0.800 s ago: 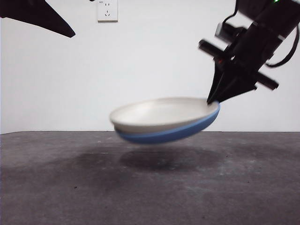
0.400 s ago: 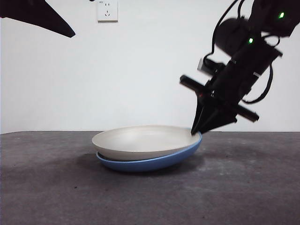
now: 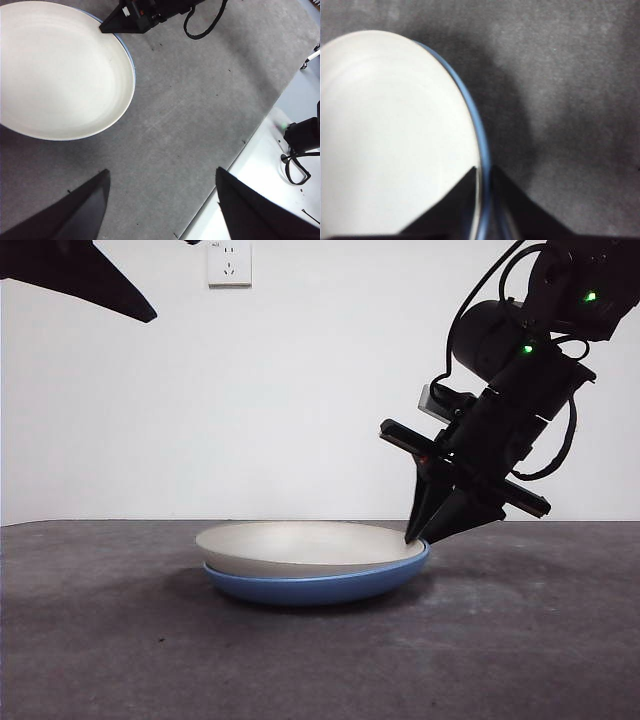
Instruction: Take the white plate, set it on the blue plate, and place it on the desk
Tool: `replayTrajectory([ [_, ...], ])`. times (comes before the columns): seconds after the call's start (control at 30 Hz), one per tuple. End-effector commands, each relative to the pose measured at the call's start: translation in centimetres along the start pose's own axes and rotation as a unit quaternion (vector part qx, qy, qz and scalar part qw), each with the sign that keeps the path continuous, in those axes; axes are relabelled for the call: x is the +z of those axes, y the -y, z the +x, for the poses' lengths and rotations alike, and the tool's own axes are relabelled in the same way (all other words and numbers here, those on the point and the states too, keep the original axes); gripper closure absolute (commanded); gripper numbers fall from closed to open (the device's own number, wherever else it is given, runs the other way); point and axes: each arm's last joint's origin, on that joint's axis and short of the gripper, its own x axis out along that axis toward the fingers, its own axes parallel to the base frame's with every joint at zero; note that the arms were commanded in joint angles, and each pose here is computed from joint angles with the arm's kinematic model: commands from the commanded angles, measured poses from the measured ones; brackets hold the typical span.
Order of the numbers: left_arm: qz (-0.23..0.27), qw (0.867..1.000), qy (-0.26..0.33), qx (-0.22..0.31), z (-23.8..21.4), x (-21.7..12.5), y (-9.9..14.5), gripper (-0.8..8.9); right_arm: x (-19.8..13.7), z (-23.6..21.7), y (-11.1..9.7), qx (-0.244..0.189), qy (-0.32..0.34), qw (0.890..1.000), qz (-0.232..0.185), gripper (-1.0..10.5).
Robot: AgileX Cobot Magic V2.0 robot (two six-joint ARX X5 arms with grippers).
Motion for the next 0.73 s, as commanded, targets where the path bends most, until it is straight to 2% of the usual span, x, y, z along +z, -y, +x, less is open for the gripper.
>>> replayTrajectory([
  [0.03, 0.01, 1.0, 0.002, -0.005, 0.0, 0.3, 0.2, 4.72, 0.5, 0.2, -0.4, 0.006, 0.006, 1.0, 0.003, 7.1],
  [0.1, 0.01, 1.0, 0.002, -0.005, 0.0, 0.3, 0.2, 4.72, 0.5, 0.1, -0.4, 0.005, 0.004, 1.0, 0.004, 6.6],
  [0.37, 0.01, 1.0, 0.002, -0.005, 0.0, 0.3, 0.2, 4.72, 1.1, -3.4, -1.9, 0.017, 0.034, 0.999, -0.017, 6.6],
  [0.53, 0.01, 1.0, 0.002, -0.005, 0.0, 0.3, 0.2, 4.72, 1.1, -8.0, -3.7, 0.03, 0.067, 0.996, -0.058, 6.6],
  [0.73, 0.01, 1.0, 0.002, -0.005, 0.0, 0.3, 0.2, 4.72, -0.3, -14.1, -5.4, 0.038, 0.085, 0.988, -0.119, 6.6],
])
